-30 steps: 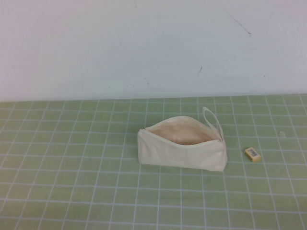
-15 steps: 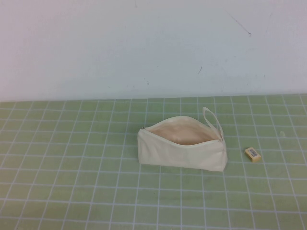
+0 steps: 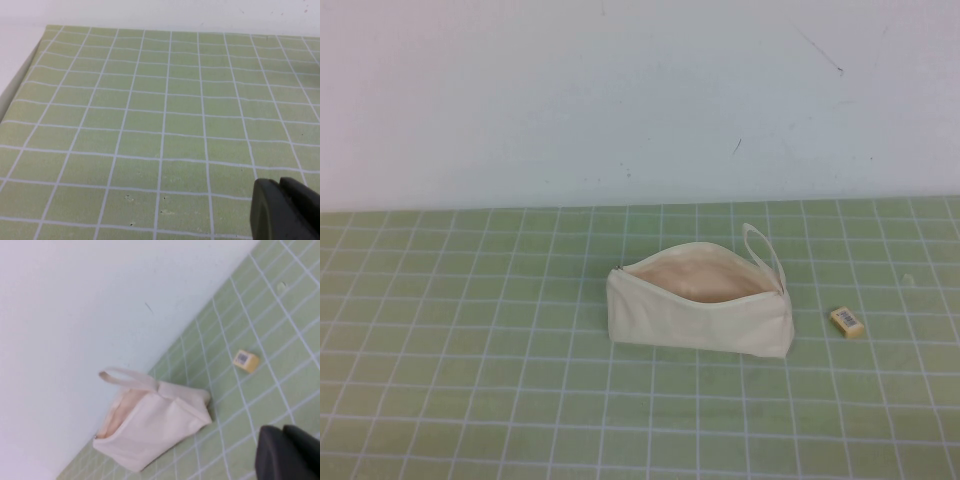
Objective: Put eraser into pencil case
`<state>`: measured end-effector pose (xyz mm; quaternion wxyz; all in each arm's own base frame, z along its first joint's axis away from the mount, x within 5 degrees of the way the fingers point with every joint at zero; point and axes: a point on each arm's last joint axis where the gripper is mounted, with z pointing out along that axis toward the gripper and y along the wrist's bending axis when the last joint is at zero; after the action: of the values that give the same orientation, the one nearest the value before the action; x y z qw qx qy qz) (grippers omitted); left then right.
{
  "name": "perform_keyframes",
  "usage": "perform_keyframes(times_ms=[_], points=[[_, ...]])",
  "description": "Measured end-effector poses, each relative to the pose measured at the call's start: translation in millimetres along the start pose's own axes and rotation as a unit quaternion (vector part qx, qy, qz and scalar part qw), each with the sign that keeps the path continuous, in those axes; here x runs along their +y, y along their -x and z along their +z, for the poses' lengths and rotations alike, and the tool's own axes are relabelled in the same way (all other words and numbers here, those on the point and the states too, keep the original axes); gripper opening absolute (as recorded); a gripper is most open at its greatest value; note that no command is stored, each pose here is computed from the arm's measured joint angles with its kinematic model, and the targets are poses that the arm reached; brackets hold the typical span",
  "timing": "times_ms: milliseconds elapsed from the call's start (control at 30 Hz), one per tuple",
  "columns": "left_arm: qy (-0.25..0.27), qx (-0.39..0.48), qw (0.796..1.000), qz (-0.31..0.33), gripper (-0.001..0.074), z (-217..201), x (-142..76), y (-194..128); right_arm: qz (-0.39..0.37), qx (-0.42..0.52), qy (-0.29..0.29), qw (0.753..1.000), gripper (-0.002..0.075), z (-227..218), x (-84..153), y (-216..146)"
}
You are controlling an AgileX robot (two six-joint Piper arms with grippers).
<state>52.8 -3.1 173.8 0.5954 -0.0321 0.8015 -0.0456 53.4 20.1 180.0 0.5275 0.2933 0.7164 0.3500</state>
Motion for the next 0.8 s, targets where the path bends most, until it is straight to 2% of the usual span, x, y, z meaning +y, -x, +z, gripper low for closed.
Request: perform_keyframes(times_ms=[333,467,533,600,633,800], points=[[0.000,0.000,1.000,0.000,-0.0003,0.0,0.0,0.0,-0.095,-0.038,0.005,0.995,-0.0001,-0.3,1.5,6.8],[0.000,0.000,1.000,0.000,-0.0003,0.0,0.0,0.0,-0.183,-0.026,0.024,0.983,-0.0001,-6.6,18.8,12.1],[0.000,0.000,1.000,0.000,-0.0003,0.0,0.0,0.0,-0.253,-0.019,0.034,0.967,-0.0001,-11.8,34.4,18.8],[0.000,0.000,1.000,0.000,-0.0003,0.0,0.0,0.0,-0.342,0.002,0.031,0.939,-0.0001,-15.4,53.2,29.2],[0.000,0.000,1.000,0.000,-0.0003,0.0,0.0,0.0,-0.420,0.042,0.013,0.907,-0.0001,-15.3,69.4,40.6],[0.000,0.000,1.000,0.000,-0.0003,0.0,0.0,0.0,-0.522,0.181,-0.052,0.832,-0.0001,3.3,108.2,82.6]])
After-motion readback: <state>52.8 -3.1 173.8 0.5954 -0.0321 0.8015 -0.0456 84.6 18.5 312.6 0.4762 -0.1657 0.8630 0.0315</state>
